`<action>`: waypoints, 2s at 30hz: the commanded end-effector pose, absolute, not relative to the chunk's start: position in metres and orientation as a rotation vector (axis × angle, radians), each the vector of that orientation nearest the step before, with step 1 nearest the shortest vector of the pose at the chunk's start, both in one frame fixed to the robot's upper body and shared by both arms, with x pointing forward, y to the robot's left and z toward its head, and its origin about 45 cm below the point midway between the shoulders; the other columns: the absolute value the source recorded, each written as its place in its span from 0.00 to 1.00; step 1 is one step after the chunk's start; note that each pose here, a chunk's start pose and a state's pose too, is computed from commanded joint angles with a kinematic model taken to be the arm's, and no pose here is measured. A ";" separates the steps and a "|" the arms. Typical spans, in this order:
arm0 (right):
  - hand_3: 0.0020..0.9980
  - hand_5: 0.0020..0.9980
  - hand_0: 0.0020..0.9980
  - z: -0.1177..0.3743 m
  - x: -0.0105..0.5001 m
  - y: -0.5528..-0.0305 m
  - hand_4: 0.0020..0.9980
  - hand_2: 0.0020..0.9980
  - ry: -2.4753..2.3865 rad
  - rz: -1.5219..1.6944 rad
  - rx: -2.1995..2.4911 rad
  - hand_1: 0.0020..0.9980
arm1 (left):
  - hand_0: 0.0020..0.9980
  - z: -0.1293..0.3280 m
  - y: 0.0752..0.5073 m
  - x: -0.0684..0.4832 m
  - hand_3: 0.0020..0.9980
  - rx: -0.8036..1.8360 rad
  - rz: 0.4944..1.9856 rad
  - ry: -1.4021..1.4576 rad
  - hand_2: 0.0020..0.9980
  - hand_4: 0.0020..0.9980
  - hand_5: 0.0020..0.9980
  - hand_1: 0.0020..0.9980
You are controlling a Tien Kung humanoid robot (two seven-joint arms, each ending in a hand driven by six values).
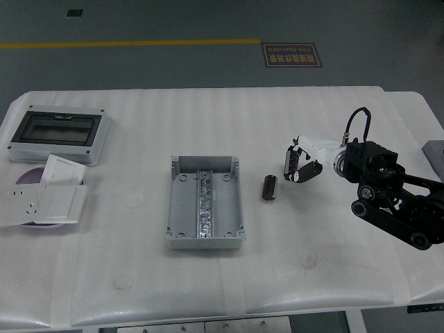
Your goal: Pick up the battery,place it into the box
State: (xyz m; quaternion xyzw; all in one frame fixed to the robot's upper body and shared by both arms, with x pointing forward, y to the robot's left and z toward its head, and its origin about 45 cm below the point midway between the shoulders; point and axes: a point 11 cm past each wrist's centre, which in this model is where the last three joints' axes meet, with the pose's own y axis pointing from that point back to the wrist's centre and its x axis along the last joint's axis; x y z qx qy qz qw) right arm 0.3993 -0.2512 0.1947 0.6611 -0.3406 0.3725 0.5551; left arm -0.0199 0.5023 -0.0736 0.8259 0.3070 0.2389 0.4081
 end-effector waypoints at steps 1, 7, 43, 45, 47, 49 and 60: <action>0.67 0.30 0.53 0.200 0.399 -0.247 0.77 0.60 -0.821 0.887 1.579 0.60 | 0.65 -0.074 0.502 -0.020 0.63 2.082 0.602 0.774 0.60 0.62 0.01 0.67; 0.66 0.31 0.53 0.224 0.391 -0.213 0.76 0.60 -0.910 0.901 1.739 0.60 | 0.65 -0.074 0.502 -0.021 0.63 2.083 0.599 0.774 0.60 0.62 0.01 0.67; 0.95 0.29 0.85 0.194 0.359 -0.163 0.75 0.86 -0.983 0.969 1.922 0.83 | 0.65 -0.074 0.501 -0.023 0.63 2.084 0.587 0.782 0.60 0.62 0.01 0.67; 0.95 0.29 0.85 0.197 0.363 -0.179 0.75 0.86 -1.014 0.960 1.894 0.83 | 0.65 -0.074 0.501 -0.022 0.63 2.083 0.588 0.782 0.60 0.62 0.01 0.67; 0.95 0.29 0.85 0.198 0.366 -0.200 0.75 0.86 -1.039 0.943 1.848 0.83 | 0.65 -0.074 0.501 -0.022 0.63 2.083 0.590 0.783 0.60 0.62 0.01 0.67; 0.96 0.29 0.86 0.196 0.367 -0.220 0.76 0.87 -1.043 0.921 1.803 0.83 | 0.65 -0.074 0.501 -0.023 0.63 2.082 0.591 0.784 0.60 0.62 0.00 0.67; 0.95 0.30 0.85 0.173 0.351 -0.255 0.77 0.87 -0.922 0.826 1.750 0.83 | 0.65 -0.074 0.501 -0.020 0.63 2.079 0.595 0.779 0.60 0.62 0.00 0.67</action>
